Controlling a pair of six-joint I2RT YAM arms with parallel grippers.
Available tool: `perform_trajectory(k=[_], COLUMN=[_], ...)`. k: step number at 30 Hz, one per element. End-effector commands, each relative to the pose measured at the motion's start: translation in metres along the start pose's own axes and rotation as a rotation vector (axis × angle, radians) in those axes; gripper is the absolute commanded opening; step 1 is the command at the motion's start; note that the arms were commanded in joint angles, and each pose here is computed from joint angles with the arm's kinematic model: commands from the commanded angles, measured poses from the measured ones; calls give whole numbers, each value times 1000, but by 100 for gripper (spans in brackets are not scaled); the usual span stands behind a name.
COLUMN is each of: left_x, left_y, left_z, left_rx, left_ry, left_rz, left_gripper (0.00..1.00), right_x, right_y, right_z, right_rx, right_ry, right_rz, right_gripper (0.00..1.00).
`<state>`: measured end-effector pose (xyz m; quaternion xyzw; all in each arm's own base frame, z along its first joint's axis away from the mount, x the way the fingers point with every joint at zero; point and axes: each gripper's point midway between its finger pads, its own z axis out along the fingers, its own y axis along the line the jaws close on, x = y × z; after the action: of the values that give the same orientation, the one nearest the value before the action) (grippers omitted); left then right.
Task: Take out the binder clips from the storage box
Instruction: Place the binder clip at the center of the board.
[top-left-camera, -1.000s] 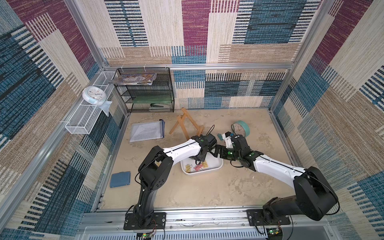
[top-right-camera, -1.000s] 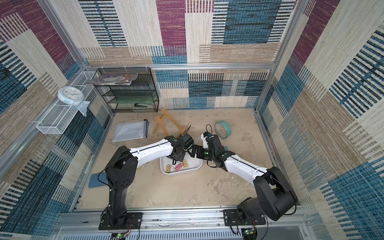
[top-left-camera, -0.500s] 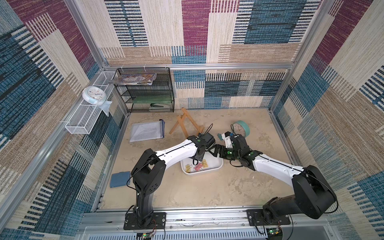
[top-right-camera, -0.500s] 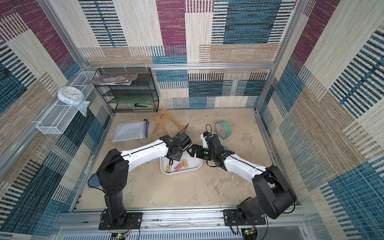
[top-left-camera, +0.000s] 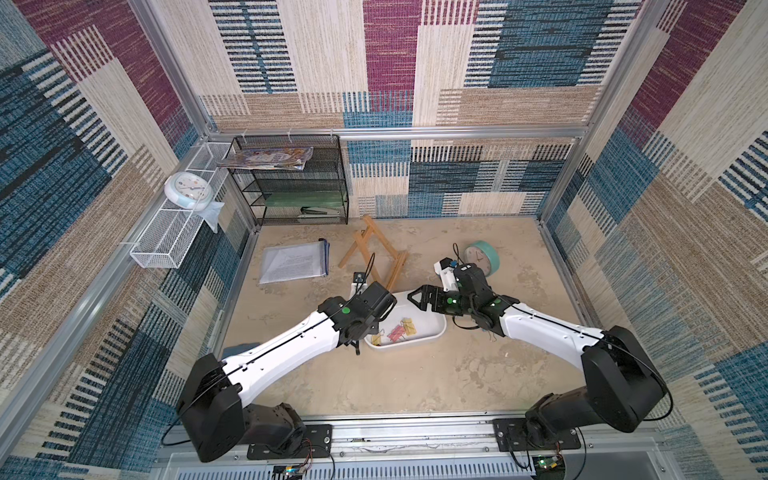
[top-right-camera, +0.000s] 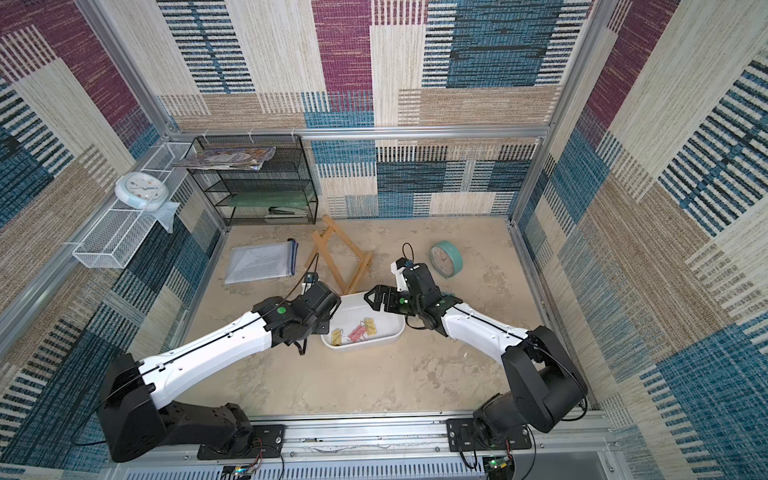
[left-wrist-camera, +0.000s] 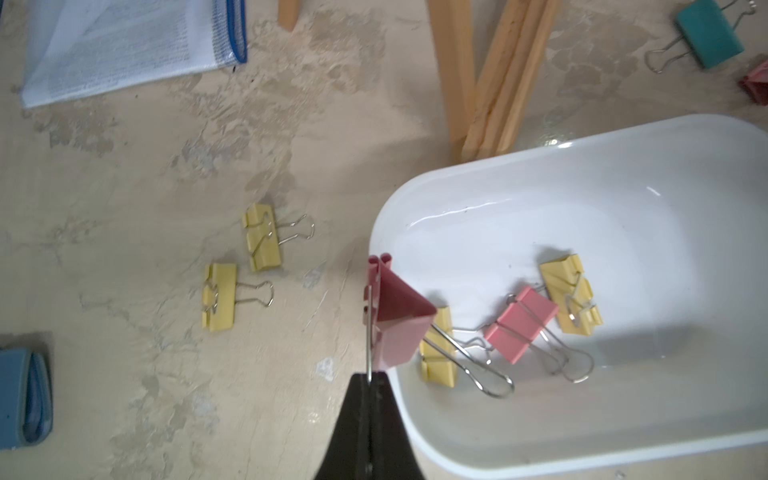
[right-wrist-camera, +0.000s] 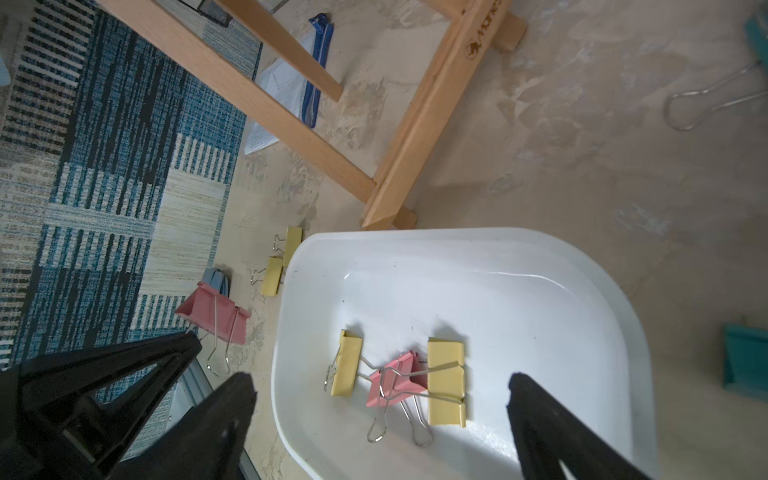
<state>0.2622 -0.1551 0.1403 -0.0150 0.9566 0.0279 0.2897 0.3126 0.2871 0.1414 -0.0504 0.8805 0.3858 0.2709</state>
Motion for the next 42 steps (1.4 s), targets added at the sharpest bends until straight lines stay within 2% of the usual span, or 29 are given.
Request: perform_trajectory(k=[1,9,14,23,29,34,38,42], left_x=[21,62,82,96,102,104,101,95], left_y=[31,72,80,80,85,89,90,87], left_z=[-1,8,27,48,53,55,53,46], left_rx=[-100,-245,-305,-340,-362,-377,-371,-336], left_ry=[22,97,210,308,346,356,344,318], left_rz=[-82,-100,-80,-17,12,6,-6,-33], left_gripper=[0,0,0,0,8,27,35,39], right_x=[2,5,9,12,19,28,36,49], right_y=[7,19,18,18,17,28,37,42], right_z=[7,22,24,26,28,29,35,47], right_rx=[16,39,53,56,56,3,-30,-44], right_ry=[21,58,77,100,130,161,190,246], right_rz=[-44,-90,-105,-106,-104,-106,-113,-117], right_gripper=[99,98,97,97,96,85,75,64])
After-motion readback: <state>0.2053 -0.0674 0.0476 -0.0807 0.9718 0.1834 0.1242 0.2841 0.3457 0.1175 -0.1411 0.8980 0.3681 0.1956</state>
